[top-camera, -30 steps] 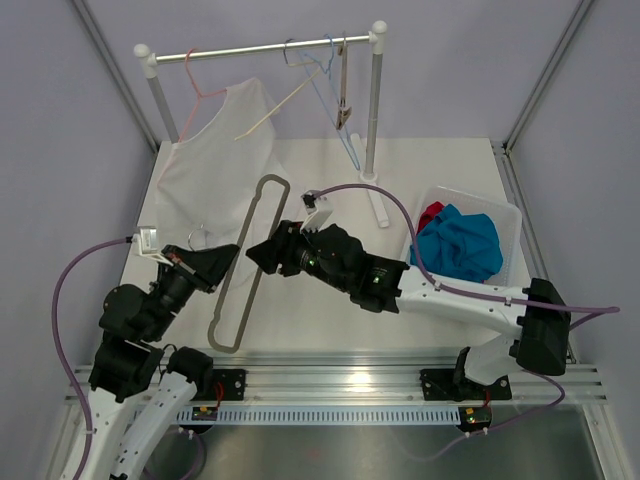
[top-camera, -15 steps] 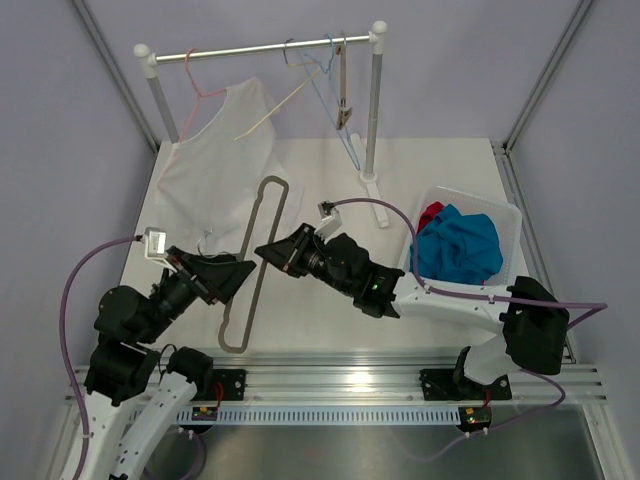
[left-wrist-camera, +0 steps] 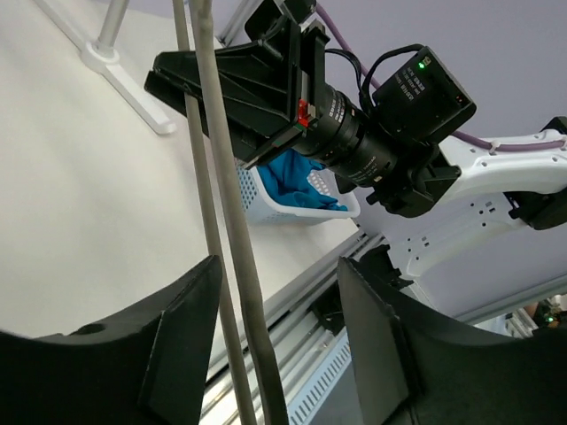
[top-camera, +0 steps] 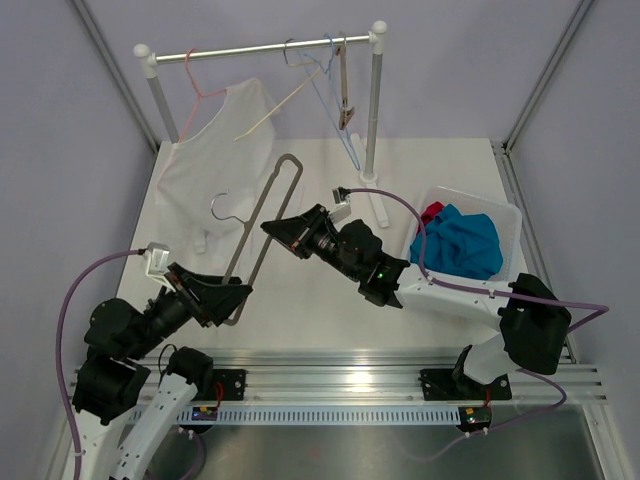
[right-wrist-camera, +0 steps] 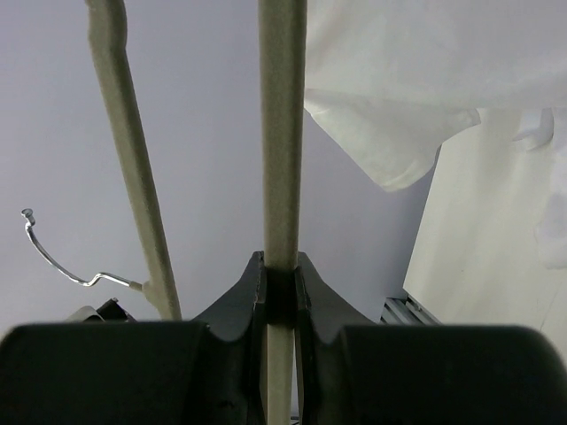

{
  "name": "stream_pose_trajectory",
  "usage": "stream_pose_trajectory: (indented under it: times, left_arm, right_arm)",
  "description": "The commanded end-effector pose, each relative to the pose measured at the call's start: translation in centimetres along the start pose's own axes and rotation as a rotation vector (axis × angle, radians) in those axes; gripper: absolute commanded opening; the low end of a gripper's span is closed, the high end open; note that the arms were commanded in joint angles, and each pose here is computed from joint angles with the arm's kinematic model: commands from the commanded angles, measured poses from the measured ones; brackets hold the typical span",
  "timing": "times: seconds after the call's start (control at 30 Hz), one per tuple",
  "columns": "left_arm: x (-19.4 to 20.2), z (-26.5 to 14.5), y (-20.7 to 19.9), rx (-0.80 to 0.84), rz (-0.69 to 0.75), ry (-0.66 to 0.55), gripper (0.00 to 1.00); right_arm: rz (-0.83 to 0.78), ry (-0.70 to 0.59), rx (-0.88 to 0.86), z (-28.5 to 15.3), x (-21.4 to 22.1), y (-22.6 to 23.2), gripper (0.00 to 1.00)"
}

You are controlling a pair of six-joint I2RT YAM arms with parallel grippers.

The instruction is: Remove the t-shirt from the hanger

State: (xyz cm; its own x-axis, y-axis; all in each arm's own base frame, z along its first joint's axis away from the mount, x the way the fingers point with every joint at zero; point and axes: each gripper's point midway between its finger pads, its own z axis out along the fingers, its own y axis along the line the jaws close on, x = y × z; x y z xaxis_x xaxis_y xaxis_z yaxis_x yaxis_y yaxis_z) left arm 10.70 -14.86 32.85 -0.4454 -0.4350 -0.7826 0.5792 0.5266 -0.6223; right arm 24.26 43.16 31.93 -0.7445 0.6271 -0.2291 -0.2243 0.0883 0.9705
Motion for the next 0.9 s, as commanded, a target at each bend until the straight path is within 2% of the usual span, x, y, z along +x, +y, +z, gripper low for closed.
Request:
stream_pose_trajectory:
  times: [0.0, 0.07, 0.13, 0.17, 0.23, 0.27, 0.3, 0.4, 0.43, 0.67, 0.7, 0.87]
  left_arm:
    - [0.4, -0.4, -0.4, 0.026, 0.036, 0.019, 0.54]
    - [-0.1, -0.5, -0.4, 0.011, 0.049, 0.006, 0.36]
    - [-0.7, -0.6, -0.1, -0.02, 0.058, -0.021, 0.08]
    - [-1.2, -0.8, 0.0, -0.033, 0.07, -0.042, 0.0]
    - [-2.6, -1.3, 0.4, -0.089, 0.092, -0.099, 0.0]
    - [-3.0, -1.4, 0.8, -0.124, 0.103, -0.111, 0.0]
    - [-3.4, -1.6, 1.8, -0.188, 0.12, -0.121, 0.0]
    - [-5.4, -2.7, 2.8, -0.303, 0.154, -0.179, 0.0]
    - [-6.1, -3.1, 2.5, -0.314, 0.163, -0.196, 0.0]
    - [-5.6, -2.7, 5.0, -0.462, 0.189, -0.065, 0.0]
    - [-5.3, -3.1, 6.0, -0.521, 0.193, -0.044, 0.0]
    - [-4.6, -3.5, 8.0, -0.642, 0.226, 0.074, 0.0]
  right_arm:
    - [0.04, -0.033, -0.09, -0.2, -1.1, 2.7, 0.0]
    - [0.036, -0.03, -0.086, -0.3, -1.1, 2.5, 0.0]
    - [0.032, -0.031, -0.081, -0.5, -1.1, 2.2, 0.0]
    - [0.023, -0.027, -0.085, -0.6, -1.1, 2.2, 0.0]
    - [0.003, -0.012, -0.083, -0.8, -0.8, 2.2, 0.09]
    - [-0.032, 0.009, -0.069, -0.8, -0.4, 1.8, 0.19]
    - [-0.049, 0.028, -0.068, -0.8, -0.3, 2.1, 0.37]
    - [-0.115, 0.097, -0.042, -1.5, 0.8, 1.6, 0.51]
    - [-0.135, 0.108, -0.044, -1.8, 0.9, 1.6, 0.59]
    - [-0.248, 0.037, -0.032, -6.4, -1.5, 2.8, 0.78]
    - [-0.26, 0.03, -0.026, -6.9, -1.6, 2.7, 0.81]
    - [-0.338, -0.013, -0.047, -9.9, -3.2, 4.4, 0.83]
